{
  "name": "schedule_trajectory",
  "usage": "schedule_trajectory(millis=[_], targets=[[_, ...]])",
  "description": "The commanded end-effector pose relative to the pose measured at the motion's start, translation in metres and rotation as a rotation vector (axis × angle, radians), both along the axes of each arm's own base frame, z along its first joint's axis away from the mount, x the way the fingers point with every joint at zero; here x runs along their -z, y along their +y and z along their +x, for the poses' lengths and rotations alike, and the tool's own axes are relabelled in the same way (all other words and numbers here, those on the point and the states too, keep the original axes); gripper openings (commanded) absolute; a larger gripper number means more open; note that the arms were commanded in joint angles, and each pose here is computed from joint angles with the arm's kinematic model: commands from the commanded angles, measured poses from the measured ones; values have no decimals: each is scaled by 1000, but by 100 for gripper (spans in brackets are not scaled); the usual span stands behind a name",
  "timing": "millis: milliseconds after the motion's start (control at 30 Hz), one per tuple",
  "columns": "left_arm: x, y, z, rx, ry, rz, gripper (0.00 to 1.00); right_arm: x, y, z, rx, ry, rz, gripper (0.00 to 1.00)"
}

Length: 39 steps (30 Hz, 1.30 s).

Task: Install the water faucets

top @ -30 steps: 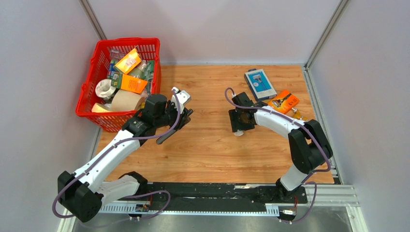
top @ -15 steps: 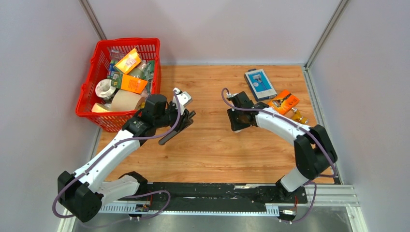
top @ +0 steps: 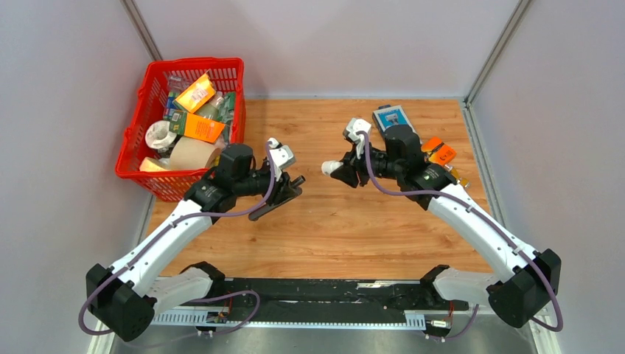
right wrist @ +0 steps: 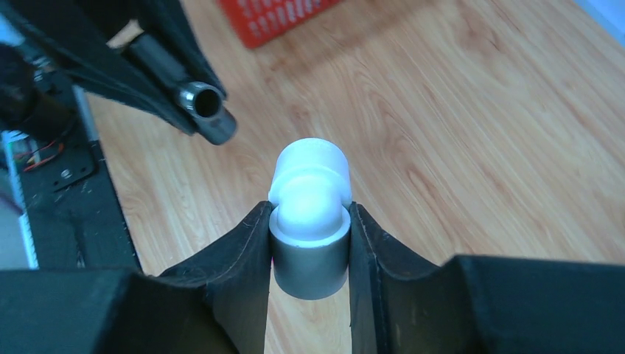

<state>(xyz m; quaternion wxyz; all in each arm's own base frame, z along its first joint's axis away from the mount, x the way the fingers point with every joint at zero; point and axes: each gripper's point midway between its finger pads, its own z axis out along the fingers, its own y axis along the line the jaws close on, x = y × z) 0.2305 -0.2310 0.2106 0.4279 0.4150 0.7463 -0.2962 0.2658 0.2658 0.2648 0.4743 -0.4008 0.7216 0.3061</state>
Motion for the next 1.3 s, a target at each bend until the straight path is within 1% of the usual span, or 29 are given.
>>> schedule_trajectory(millis=[0,67,100,200,300,400,500,567,733,1000,1133,1267], targets=[[-50,-15,-15,155,-148,-116,0,-49,25,-36,-332,-201,104,0],[-56,-18,-25,204,-147,-139,0,-53,28,-56,-476,-267,127,0],[-58,-19,-28,220,-143,-148,0,-55,28,-61,-517,-316,126,0],[-59,-21,-36,270,-146,-156,0,-60,25,-65,-562,-434,112,0],[-63,-22,-45,320,-150,-165,0,-67,25,-72,-616,-522,115,0],[-71,-23,-54,366,-159,-186,0,-77,28,-83,-703,-572,151,0],[-89,-26,-65,418,-161,-220,0,-79,31,-91,-785,-625,175,0],[-95,-27,-69,437,-161,-228,0,-79,31,-94,-814,-668,180,0],[-94,-28,-76,472,-106,-200,0,-84,30,-92,-805,-736,161,0],[-93,-34,-81,505,-72,-141,0,-86,31,-97,-846,-771,176,0],[-95,-35,-76,487,-66,-131,0,-87,30,-103,-879,-781,196,0],[-98,-34,-66,437,-93,-111,0,-86,30,-106,-891,-772,205,0]])
